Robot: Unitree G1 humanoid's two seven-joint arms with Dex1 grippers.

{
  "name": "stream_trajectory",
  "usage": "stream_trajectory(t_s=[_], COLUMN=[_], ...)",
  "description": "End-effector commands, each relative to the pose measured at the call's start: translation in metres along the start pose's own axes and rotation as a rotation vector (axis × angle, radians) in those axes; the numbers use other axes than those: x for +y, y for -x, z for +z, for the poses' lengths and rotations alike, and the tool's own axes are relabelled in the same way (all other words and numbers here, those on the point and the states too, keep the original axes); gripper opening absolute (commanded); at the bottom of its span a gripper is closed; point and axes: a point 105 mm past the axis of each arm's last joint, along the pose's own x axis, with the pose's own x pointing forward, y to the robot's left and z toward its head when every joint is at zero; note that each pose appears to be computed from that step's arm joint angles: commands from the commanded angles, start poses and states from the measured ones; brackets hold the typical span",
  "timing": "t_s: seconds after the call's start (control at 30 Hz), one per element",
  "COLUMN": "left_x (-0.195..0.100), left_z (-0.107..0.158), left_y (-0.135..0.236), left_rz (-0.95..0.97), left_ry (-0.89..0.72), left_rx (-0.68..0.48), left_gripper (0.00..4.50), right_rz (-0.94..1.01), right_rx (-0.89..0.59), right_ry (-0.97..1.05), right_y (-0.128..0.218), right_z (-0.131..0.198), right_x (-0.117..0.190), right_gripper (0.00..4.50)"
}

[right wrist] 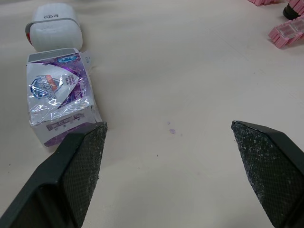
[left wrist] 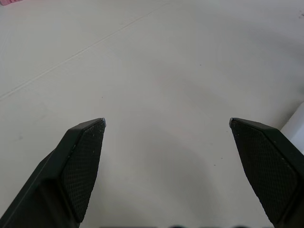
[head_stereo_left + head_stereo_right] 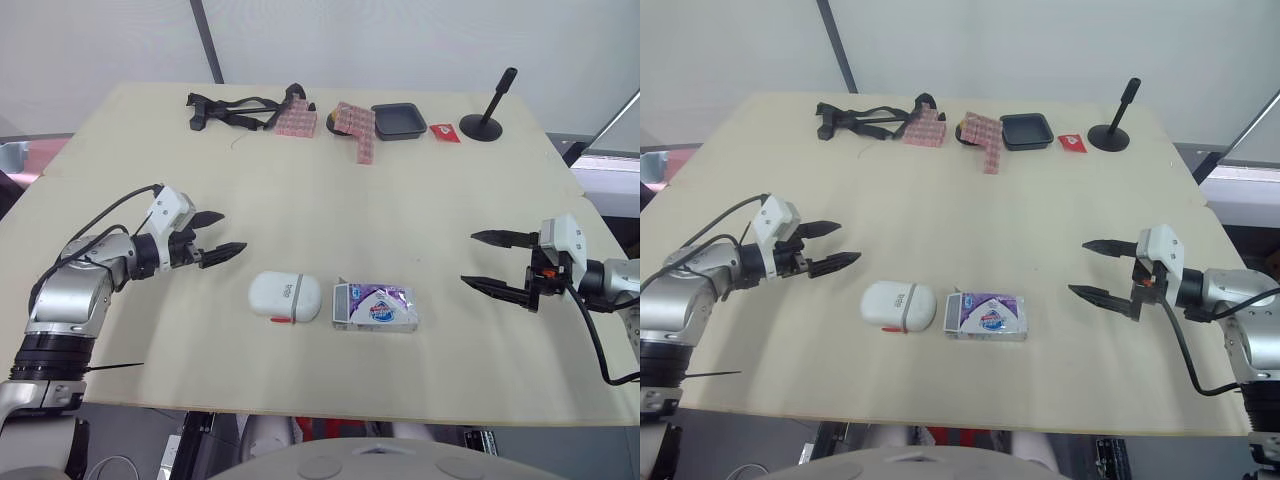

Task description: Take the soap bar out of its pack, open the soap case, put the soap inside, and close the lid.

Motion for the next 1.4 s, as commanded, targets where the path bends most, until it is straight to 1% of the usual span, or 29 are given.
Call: stream_trajectory(t_s=[0.03,0.13,0.57,0.67,0.73,0.8,0.87,0.97,1.07,1.13,1.23,1.4], left_x=[0.007,0.006,0.004,0.008,0.005,-0.013,-0.027,-0.05,-0.069,-0.075,-0.076,-0.071], left_z=[0.012,0.015,0.017,0.024,0.033,0.046,0.051,0.048,0.04,0.033,0.024,0.02], left_y=[0.005,0.004,0.005,0.006,0.006,0.006,0.008,0.016,0.026,0.032,0.037,0.04], left_rz=[0.017,-0.01,-0.046,-0.038,-0.075,-0.203,-0.293,-0.429,-0.53,-0.564,-0.579,-0.575], left_ry=[-0.039,-0.041,-0.034,-0.021,-0.028,-0.048,-0.069,-0.125,-0.163,-0.19,-0.226,-0.257], left_rx=[-0.029,-0.048,-0.047,-0.078,-0.109,-0.137,-0.144,-0.117,-0.086,-0.069,-0.051,-0.05], left_gripper=[4.45,4.45,4.45,4.45,4.45,4.45,4.45,4.45,4.45,4.45,4.45,4.45], right_rz=[0.014,0.059,0.08,0.116,0.158,0.23,0.288,0.389,0.425,0.407,0.393,0.372], right_rx=[-0.001,0.037,0.06,0.077,0.069,0.054,0.063,0.137,0.223,0.251,0.265,0.259], right_ry=[0.035,0.034,0.036,0.056,0.084,0.092,0.094,0.096,0.147,0.17,0.183,0.187], right_y=[0.006,0.009,0.012,0.011,0.005,-0.007,-0.015,-0.026,-0.037,-0.047,-0.058,-0.067], right_z=[0.006,0.0,-0.001,0.003,0.016,0.037,0.047,0.046,0.037,0.032,0.026,0.023], right_x=[0.0,0.007,0.007,0.006,0.007,0.013,0.021,0.042,0.055,0.058,0.062,0.064], right_gripper=[4.5,4.5,4.5,4.5,4.5,4.5,4.5,4.5,4.5,4.5,4.5,4.5])
